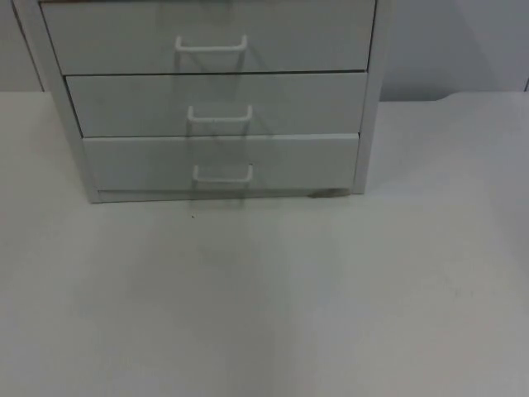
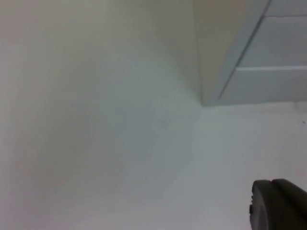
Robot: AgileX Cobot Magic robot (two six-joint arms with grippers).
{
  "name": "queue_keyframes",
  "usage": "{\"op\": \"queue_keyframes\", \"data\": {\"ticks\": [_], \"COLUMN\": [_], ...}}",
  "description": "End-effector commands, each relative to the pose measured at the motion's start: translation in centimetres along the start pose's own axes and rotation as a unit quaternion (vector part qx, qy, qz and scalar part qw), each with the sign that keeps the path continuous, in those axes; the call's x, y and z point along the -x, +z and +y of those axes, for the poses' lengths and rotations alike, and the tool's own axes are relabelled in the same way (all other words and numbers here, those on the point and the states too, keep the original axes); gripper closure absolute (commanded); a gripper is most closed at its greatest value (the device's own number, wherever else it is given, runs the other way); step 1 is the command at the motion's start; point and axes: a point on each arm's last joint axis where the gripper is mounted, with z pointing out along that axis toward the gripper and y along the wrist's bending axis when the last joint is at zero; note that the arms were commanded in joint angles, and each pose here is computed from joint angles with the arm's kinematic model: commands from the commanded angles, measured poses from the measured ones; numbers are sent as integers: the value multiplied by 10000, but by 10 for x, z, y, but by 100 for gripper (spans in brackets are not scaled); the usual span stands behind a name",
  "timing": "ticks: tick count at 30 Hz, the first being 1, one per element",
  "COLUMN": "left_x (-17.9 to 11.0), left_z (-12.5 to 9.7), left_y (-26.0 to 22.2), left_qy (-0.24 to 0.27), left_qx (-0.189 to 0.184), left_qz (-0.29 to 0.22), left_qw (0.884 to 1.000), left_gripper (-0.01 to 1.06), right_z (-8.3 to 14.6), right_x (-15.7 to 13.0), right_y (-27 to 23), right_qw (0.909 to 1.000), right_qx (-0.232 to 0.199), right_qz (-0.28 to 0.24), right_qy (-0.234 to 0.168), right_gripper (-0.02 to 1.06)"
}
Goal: Open the drawer with the left hand, place the block into the drawer with the right hand, then close the drawer with the left hand.
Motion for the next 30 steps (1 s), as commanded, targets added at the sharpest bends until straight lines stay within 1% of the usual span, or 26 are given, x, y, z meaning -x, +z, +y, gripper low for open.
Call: {"op": "queue_keyframes", "data": {"ticks": [1,4,5,8,10,11,13,15,17,18,21,24,25,27,28,30], "left_x": [-1,0,0,-1,-4,-4,-8,-12,-17,-17,-27,-36,-36,-45,-49,-54], "left_z": [-2,-5,-5,-9,-12,-12,-14,-16,-18,-18,-19,-20,-20,-21,-21,-21], "left_y": [-3,-18,-18,-42,-58,-58,-76,-93,-110,-110,-133,-146,-146,-155,-159,-164], "left_qy": [-48,-73,-73,84,166,166,243,213,317,317,406,467,467,543,579,636], "left_qx": [-103,-258,-258,-431,-540,-540,-619,-719,-768,-768,-795,-838,-838,-871,-869,-848], "left_qz": [-10,-261,-261,-582,-731,-731,-966,-1235,-1518,-1518,-1862,-1947,-1947,-1927,-1938,-1980], "left_qw": [9999,9993,9993,9973,9957,9957,9931,9895,9849,9849,9784,9762,9762,9759,9755,9745], "left_gripper": [105,105,105,105,105,105,105,105,105,105,105,105,105,105,105,105], "right_z": [1,9,9,17,19,19,20,22,23,23,24,21,21,14,10,6], "right_x": [0,2,2,4,4,4,2,-1,-5,-5,-13,-25,-25,-36,-43,-50], "right_y": [-1,-7,-7,-20,-31,-31,-42,-55,-66,-66,-76,-81,-81,-84,-87,-92], "right_qw": [10000,9983,9983,9931,9899,9899,9867,9832,9808,9808,9800,9834,9834,9886,9909,9918], "right_qx": [72,469,469,809,873,873,862,852,868,868,866,644,644,292,40,-195], "right_qz": [-26,-245,-245,-627,-869,-869,-1085,-1278,-1401,-1401,-1503,-1488,-1488,-1366,-1286,-1236], "right_qy": [-30,-260,-260,-569,-705,-705,-853,-981,-1045,-1045,-972,-818,-818,-553,-401,-270], "right_gripper": [24,24,24,24,24,24,24,24,24,24,24,25,25,25,26,28]}}
